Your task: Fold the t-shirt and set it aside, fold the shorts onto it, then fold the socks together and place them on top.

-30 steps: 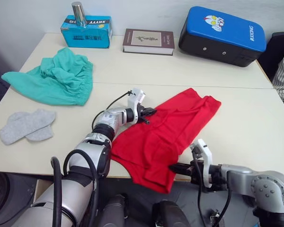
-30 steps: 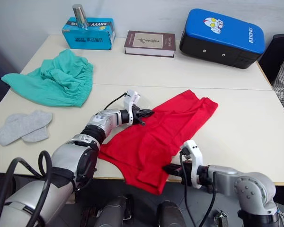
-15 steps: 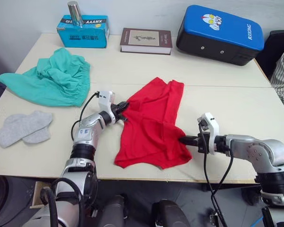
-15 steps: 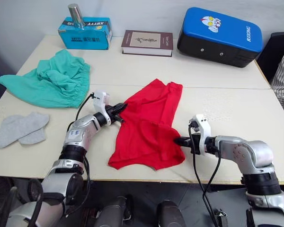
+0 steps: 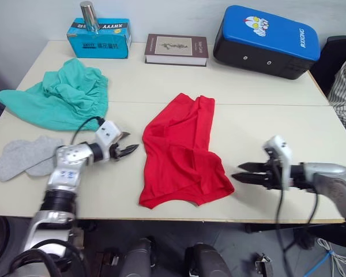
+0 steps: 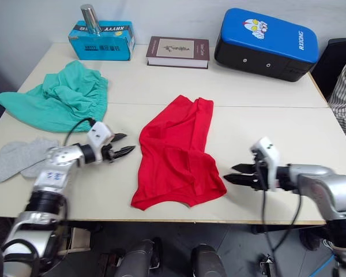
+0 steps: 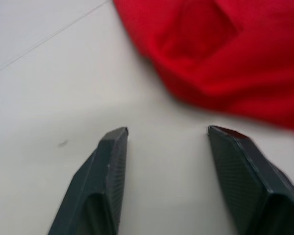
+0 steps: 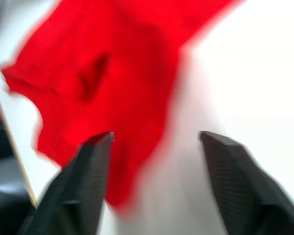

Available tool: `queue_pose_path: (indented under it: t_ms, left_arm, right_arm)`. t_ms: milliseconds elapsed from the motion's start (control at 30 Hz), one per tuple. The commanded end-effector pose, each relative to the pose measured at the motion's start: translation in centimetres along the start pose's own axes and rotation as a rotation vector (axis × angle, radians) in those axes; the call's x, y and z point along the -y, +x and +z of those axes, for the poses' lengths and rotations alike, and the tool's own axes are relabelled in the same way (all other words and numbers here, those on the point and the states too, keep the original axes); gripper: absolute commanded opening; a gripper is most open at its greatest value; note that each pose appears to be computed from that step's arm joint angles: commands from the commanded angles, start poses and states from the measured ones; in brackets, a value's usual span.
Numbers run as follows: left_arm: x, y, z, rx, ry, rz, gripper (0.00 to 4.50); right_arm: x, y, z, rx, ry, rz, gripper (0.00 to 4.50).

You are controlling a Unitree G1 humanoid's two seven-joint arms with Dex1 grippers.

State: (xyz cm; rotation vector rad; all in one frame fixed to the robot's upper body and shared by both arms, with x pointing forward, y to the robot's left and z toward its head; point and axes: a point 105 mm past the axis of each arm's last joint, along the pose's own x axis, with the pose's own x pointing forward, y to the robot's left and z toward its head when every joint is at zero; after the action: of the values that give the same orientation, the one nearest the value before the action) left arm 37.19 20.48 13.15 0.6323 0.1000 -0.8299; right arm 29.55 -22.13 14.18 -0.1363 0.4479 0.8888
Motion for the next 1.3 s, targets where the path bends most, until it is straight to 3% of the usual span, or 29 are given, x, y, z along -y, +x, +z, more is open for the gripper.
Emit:
queue_pose_path:
  t_ms: [33, 100, 167, 300, 500, 567, 800, 1233, 1300]
  left_arm:
    - [1.5, -0.7, 1.3, 0.05, 0.218, -0.143, 3.99]
    - [2.4, -0.9, 1.5, 0.068, 0.368, -0.224, 4.44]
    - [3.2, -1.0, 1.6, 0.094, 0.45, -0.286, 4.44]
    - [5.5, -0.2, 1.3, 0.133, 0.716, -0.456, 4.44]
    - [7.5, 1.6, 3.3, 0.289, 0.789, -0.534, 4.44]
    - [8.8, 1.5, 4.3, 0.385, 0.737, -0.611, 4.44]
    - [10.4, 2.5, 4.1, 0.402, 0.742, -0.719, 4.44]
    - [11.8, 3.2, 3.0, 0.359, 0.637, -0.774, 0.55]
    - [12.0, 2.7, 2.9, 0.362, 0.618, -0.791, 0.01]
  right_arm:
    - [0.9, -1.5, -0.4, -0.032, -0.464, -0.014, 4.39]
    - [0.4, -1.6, -1.0, -0.008, -0.634, 0.042, 4.5]
    - [0.4, -1.5, -1.3, 0.021, -0.691, 0.052, 4.5]
    - [-0.7, 1.0, -2.8, 0.037, -1.01, 0.157, 4.5]
    - [-3.0, 4.8, -2.2, 0.153, -1.195, 0.28, 4.5]
    - [-3.6, 5.8, -1.8, 0.187, -1.211, 0.301, 4.5]
    - [-4.6, 7.2, -2.5, 0.19, -1.224, 0.385, 4.5]
    - [-4.9, 6.2, -1.2, 0.23, -1.191, 0.33, 0.25]
    - [-4.8, 5.5, -0.8, 0.237, -1.179, 0.302, 0.0]
